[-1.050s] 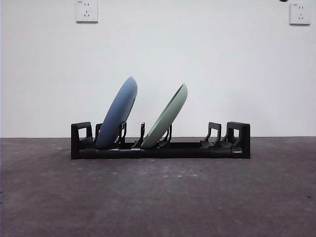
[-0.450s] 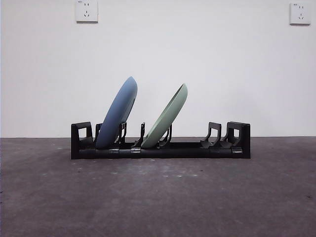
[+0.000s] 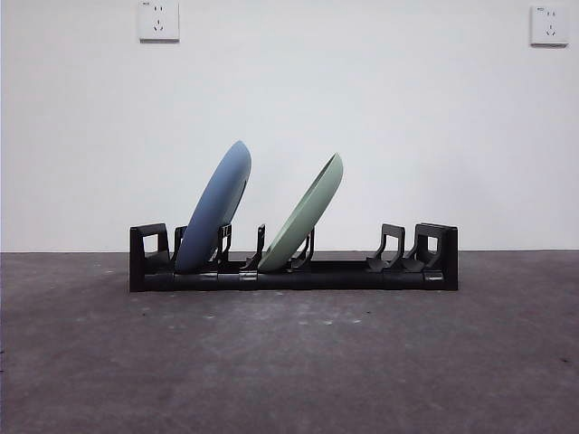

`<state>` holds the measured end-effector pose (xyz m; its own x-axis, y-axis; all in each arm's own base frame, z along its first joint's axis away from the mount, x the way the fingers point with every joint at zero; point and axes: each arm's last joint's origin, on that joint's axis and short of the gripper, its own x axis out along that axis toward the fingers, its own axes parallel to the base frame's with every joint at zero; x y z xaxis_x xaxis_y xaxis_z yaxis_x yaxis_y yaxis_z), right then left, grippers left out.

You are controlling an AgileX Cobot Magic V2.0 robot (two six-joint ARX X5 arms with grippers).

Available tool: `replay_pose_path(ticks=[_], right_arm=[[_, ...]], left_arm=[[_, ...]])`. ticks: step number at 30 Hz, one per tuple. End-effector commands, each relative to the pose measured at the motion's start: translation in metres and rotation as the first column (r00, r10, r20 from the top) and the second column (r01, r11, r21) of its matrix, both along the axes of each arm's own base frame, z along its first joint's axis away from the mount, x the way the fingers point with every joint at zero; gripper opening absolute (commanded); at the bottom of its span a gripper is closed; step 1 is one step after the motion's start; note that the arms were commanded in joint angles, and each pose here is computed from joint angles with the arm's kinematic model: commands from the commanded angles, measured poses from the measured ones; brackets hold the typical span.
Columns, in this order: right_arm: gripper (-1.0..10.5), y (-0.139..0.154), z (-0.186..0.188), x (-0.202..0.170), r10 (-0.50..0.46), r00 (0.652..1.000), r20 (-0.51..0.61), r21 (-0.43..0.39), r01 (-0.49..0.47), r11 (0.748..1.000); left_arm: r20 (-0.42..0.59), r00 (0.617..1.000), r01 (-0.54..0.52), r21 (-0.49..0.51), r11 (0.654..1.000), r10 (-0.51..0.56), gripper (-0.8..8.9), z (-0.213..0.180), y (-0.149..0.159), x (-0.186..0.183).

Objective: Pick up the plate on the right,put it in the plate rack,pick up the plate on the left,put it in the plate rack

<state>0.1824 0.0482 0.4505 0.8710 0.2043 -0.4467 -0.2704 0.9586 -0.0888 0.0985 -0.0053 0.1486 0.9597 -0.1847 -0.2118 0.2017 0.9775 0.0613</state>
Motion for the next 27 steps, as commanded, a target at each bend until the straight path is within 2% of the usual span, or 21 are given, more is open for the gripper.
replay_pose_path(ticks=[1,4,6,10,12,20,27], right_arm=[[0.0,-0.018,0.014,-0.029,-0.056,0.989,0.138,0.039,0.051,0.998],[0.0,-0.040,0.006,-0.063,-0.186,0.946,0.267,0.076,0.171,0.982],[0.0,-0.048,-0.016,-0.076,-0.243,0.911,0.334,0.094,0.225,0.970],[0.0,-0.052,-0.061,-0.088,-0.284,0.864,0.416,0.115,0.259,0.959],[0.0,-0.053,-0.090,-0.090,-0.290,0.851,0.438,0.122,0.263,0.957],[0.0,-0.053,-0.198,-0.092,-0.308,0.861,0.405,0.116,0.286,0.951],[0.0,-0.054,-0.259,-0.091,-0.338,0.880,0.334,0.120,0.315,0.941]], left_arm=[[-0.009,1.000,-0.008,-0.006,1.000,0.008,-0.01,-0.003,0.000,0.001],[-0.011,1.000,-0.008,-0.006,1.000,0.008,-0.01,-0.003,0.000,0.001],[-0.011,1.000,-0.008,-0.006,1.000,0.008,-0.01,-0.003,0.000,0.001],[-0.011,1.000,-0.008,-0.006,1.000,0.008,-0.01,-0.003,0.000,0.001],[-0.011,1.000,-0.008,-0.006,1.000,0.008,-0.01,-0.003,0.000,0.001],[-0.011,1.000,-0.008,-0.006,1.000,0.008,-0.01,-0.003,0.000,0.001],[-0.011,1.000,-0.008,-0.006,1.000,0.008,-0.01,-0.003,0.000,0.001]])
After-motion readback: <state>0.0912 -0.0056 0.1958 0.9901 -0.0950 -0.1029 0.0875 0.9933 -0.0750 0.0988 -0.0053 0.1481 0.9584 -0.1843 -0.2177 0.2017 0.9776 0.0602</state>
